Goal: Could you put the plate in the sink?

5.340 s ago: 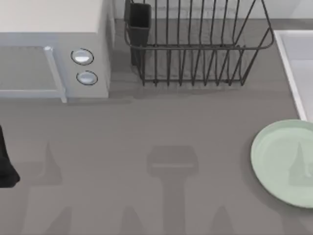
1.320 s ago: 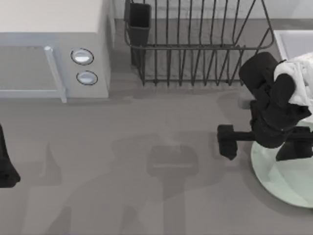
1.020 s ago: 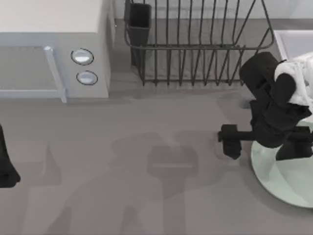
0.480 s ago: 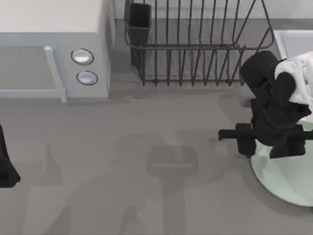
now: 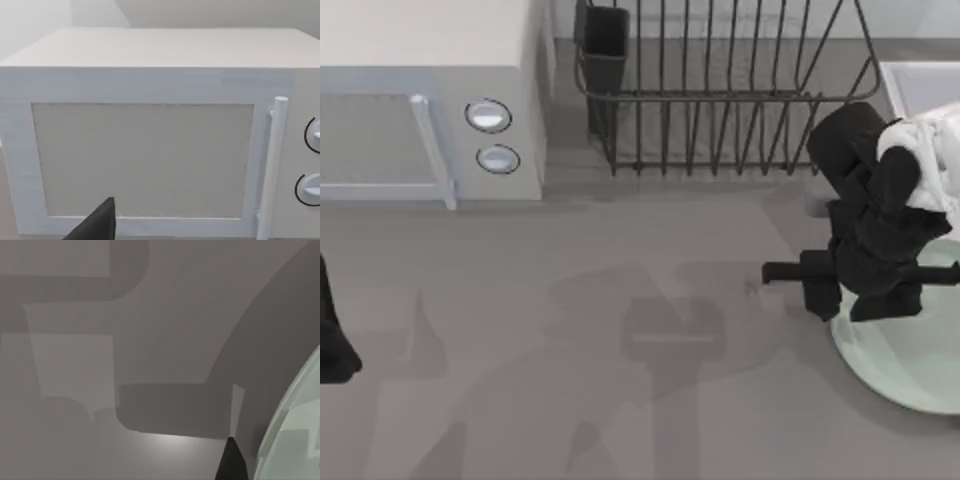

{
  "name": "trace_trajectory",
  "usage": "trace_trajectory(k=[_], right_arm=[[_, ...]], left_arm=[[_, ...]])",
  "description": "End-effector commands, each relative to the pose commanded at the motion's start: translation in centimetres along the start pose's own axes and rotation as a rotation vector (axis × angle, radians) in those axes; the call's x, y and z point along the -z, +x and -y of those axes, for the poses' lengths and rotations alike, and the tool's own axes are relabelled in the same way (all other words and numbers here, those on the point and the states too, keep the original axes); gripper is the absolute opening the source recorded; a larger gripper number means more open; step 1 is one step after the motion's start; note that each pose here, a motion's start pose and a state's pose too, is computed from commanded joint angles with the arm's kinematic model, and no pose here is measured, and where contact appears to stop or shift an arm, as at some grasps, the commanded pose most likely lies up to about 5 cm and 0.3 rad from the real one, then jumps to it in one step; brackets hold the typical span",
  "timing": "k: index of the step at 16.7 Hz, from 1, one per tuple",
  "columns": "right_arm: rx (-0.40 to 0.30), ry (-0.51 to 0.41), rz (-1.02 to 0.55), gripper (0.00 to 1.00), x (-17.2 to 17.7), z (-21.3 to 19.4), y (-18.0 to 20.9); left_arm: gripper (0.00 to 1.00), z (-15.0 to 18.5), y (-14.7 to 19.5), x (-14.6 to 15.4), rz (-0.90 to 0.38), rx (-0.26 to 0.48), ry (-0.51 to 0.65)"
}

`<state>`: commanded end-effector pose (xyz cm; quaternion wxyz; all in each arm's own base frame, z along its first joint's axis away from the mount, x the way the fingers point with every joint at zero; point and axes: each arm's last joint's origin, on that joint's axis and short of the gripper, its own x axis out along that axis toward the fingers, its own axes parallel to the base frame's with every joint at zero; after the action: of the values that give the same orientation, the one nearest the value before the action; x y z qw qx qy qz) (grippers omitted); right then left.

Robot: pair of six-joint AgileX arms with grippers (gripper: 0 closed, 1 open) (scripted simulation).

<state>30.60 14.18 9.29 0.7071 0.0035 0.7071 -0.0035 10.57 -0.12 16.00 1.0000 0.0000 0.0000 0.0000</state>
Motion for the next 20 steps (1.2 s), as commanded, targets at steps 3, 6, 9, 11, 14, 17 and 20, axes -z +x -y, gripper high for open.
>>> trace_trajectory(k=[3, 6, 9, 11, 14, 17, 20], right_arm=[[-0.036, 0.010, 0.092, 0.00, -0.8, 0.0, -3.1], [-0.031, 0.010, 0.081, 0.00, -1.9, -0.5, -4.9], [-0.027, 0.010, 0.071, 0.00, -3.3, -1.3, -9.2], [-0.025, 0.010, 0.066, 0.00, -3.9, -1.7, -13.4], [-0.026, 0.010, 0.068, 0.00, -3.4, -1.4, -20.3], [-0.031, 0.010, 0.081, 0.00, -2.0, -0.6, -25.1], [-0.036, 0.010, 0.093, 0.00, -0.8, 0.1, -27.6]], left_arm=[[1.00, 0.0, 0.0, 0.0, 0.000, 0.000, 0.000], [1.00, 0.0, 0.0, 0.0, 0.000, 0.000, 0.000], [1.00, 0.0, 0.0, 0.0, 0.000, 0.000, 0.000], [1.00, 0.0, 0.0, 0.0, 0.000, 0.000, 0.000], [1.00, 0.0, 0.0, 0.0, 0.000, 0.000, 0.000], [1.00, 0.0, 0.0, 0.0, 0.000, 0.000, 0.000], [1.00, 0.0, 0.0, 0.0, 0.000, 0.000, 0.000]])
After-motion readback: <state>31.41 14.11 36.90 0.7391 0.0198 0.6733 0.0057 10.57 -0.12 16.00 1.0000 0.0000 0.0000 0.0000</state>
